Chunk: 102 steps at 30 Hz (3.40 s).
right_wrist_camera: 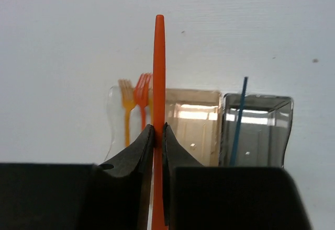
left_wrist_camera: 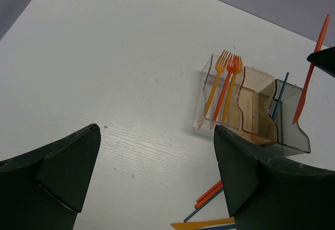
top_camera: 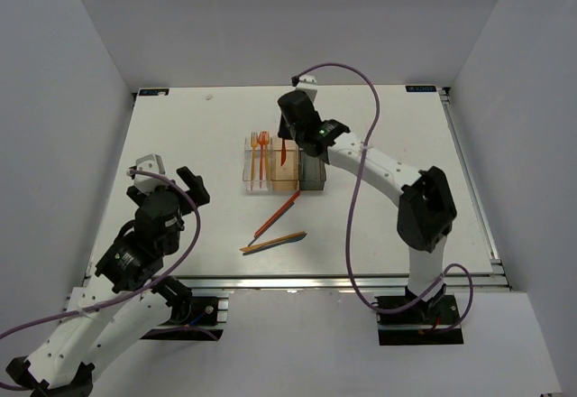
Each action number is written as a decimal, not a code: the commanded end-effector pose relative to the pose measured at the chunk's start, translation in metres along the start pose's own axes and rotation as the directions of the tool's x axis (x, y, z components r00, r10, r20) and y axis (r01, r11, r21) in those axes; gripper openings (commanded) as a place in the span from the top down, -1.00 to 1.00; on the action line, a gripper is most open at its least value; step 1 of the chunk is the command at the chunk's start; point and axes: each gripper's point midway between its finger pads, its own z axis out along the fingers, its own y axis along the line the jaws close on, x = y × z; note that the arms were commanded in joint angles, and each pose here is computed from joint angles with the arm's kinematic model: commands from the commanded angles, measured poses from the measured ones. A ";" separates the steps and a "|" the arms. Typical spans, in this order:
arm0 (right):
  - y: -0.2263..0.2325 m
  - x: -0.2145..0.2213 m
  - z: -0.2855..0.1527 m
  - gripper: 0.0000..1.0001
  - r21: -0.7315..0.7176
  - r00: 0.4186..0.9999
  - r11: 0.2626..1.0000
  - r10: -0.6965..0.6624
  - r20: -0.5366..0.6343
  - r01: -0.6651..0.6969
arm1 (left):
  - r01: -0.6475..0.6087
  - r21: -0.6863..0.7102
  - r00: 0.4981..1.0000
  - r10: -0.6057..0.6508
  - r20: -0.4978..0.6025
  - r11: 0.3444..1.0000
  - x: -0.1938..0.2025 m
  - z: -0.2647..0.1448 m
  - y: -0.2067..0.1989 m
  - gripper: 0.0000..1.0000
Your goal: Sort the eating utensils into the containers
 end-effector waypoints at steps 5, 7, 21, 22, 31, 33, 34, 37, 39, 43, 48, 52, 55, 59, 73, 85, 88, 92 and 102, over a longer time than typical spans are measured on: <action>-0.028 0.005 0.063 1.00 0.149 0.995 0.986 -0.082 0.055 0.073 | -0.024 -0.010 1.000 0.024 -0.012 1.000 0.004 0.004 0.000 -0.96; -0.028 0.011 0.073 1.00 0.148 0.993 0.985 -0.103 0.060 0.093 | -0.026 -0.007 1.000 0.025 -0.013 1.000 0.004 0.004 -0.001 -0.96; -0.033 0.076 0.092 1.00 0.122 0.999 0.992 -0.030 -0.036 0.034 | -0.030 -0.006 0.999 0.030 -0.014 1.000 0.005 0.004 -0.001 -0.96; -0.030 0.082 0.093 1.00 0.110 0.998 0.993 -0.031 -0.047 0.036 | -0.029 -0.005 0.999 0.029 -0.013 1.000 0.005 0.004 -0.001 -0.96; -0.021 0.104 0.096 1.00 0.083 0.995 0.996 -0.021 -0.100 0.029 | -0.028 -0.005 1.000 0.028 -0.012 1.000 0.004 0.004 -0.001 -0.96; -0.020 0.108 0.097 0.99 0.084 0.994 0.996 -0.020 -0.111 0.030 | -0.027 -0.004 1.000 0.027 -0.011 1.000 0.004 0.003 -0.001 -0.96; -0.019 0.109 0.097 0.88 0.085 0.993 0.996 -0.012 -0.117 0.022 | -0.028 -0.005 1.000 0.028 -0.012 1.000 0.004 0.004 -0.001 -0.96; -0.018 0.113 0.097 0.65 0.085 0.992 0.996 -0.005 -0.127 0.016 | -0.027 -0.004 1.000 0.027 -0.011 1.000 0.004 0.003 -0.001 -0.96; -0.018 0.114 0.097 0.56 0.087 0.991 0.996 -0.008 -0.133 0.019 | -0.026 -0.004 1.000 0.026 -0.010 1.000 0.004 0.003 -0.001 -0.96; -0.017 0.108 0.093 0.33 0.088 0.992 0.996 -0.005 -0.126 0.016 | -0.024 -0.002 1.000 0.024 -0.008 1.000 0.003 0.003 0.000 -0.96; -0.012 0.092 0.085 0.19 0.082 0.995 0.997 -0.005 -0.100 0.013 | -0.023 0.001 1.000 0.023 -0.008 1.000 0.003 0.003 -0.001 -0.96; -0.004 0.070 0.070 0.15 0.062 0.998 0.998 -0.003 -0.067 0.007 | -0.023 0.003 1.000 0.023 -0.008 1.000 0.003 0.003 -0.001 -0.96; 0.004 0.046 0.050 0.09 0.042 0.999 0.999 -0.021 -0.024 0.022 | -0.023 0.003 1.000 0.023 -0.008 1.000 0.003 0.003 -0.001 -0.96; 0.021 0.014 0.009 -0.39 0.003 0.998 0.999 -0.053 0.040 0.053 | -0.026 0.008 1.000 0.026 -0.012 1.000 0.004 0.003 -0.003 -0.96; -0.043 0.096 -0.124 -0.65 -0.090 0.984 0.995 -0.054 -0.171 0.039 | -0.177 0.428 0.907 0.316 -0.280 0.886 0.080 0.010 -0.086 -0.96; -0.151 0.111 -0.180 -0.31 0.048 0.987 0.998 -0.033 -0.159 0.041 | -0.312 0.725 0.558 0.736 -0.383 0.614 0.190 -0.049 -0.145 -0.84; -0.153 0.114 -0.184 -0.30 0.034 0.983 0.998 -0.052 -0.176 0.059 | -0.310 0.798 0.423 0.826 -0.371 0.517 0.224 -0.059 -0.145 -0.63; -0.154 0.118 -0.184 -0.30 0.021 0.980 0.997 -0.073 -0.183 0.079 | -0.342 0.809 0.335 0.866 -0.371 0.478 0.243 -0.058 -0.144 -0.28; -0.150 0.121 -0.185 -0.32 -0.033 0.981 0.995 -0.098 -0.168 0.094 | -0.415 0.777 0.227 0.881 -0.414 0.473 0.282 -0.040 -0.119 -0.30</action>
